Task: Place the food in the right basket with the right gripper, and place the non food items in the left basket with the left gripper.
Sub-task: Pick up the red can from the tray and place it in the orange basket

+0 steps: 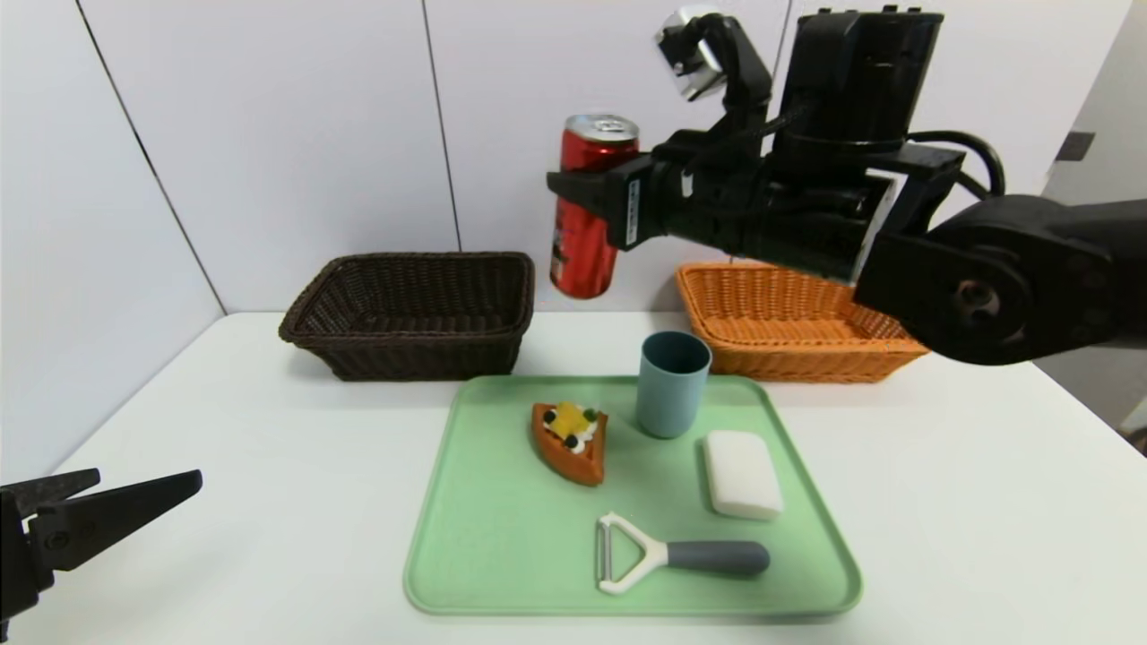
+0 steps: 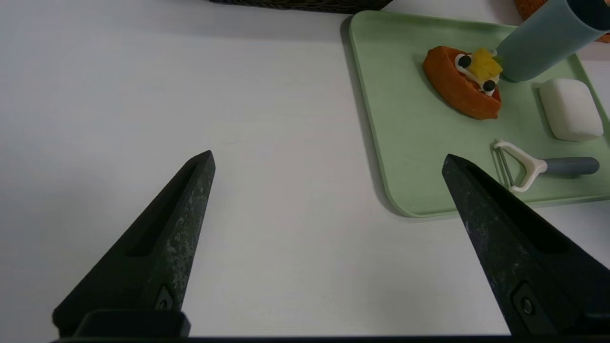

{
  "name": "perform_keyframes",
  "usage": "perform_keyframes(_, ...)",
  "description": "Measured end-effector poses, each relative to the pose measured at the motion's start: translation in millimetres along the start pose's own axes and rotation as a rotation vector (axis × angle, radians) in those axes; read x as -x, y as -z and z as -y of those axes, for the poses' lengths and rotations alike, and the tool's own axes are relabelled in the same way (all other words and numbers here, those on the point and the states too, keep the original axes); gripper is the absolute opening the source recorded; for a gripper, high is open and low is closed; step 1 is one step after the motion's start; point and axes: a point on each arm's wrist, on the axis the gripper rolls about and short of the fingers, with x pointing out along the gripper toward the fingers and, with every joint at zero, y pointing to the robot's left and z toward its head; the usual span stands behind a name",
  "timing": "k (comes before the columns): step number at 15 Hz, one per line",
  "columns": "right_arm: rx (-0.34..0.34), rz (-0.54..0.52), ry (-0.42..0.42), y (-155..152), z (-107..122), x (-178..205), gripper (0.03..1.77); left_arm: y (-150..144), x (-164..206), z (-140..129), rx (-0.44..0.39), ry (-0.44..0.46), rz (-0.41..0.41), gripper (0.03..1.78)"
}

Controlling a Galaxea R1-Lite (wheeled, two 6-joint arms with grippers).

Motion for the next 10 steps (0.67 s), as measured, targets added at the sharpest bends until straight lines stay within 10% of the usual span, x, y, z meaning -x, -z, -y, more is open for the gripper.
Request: perform_keyframes(10, 0.003, -0.057, 0.333, 7, 136, 46, 0.92, -9, -10, 1, -0.054, 0.063, -0.002, 1.69)
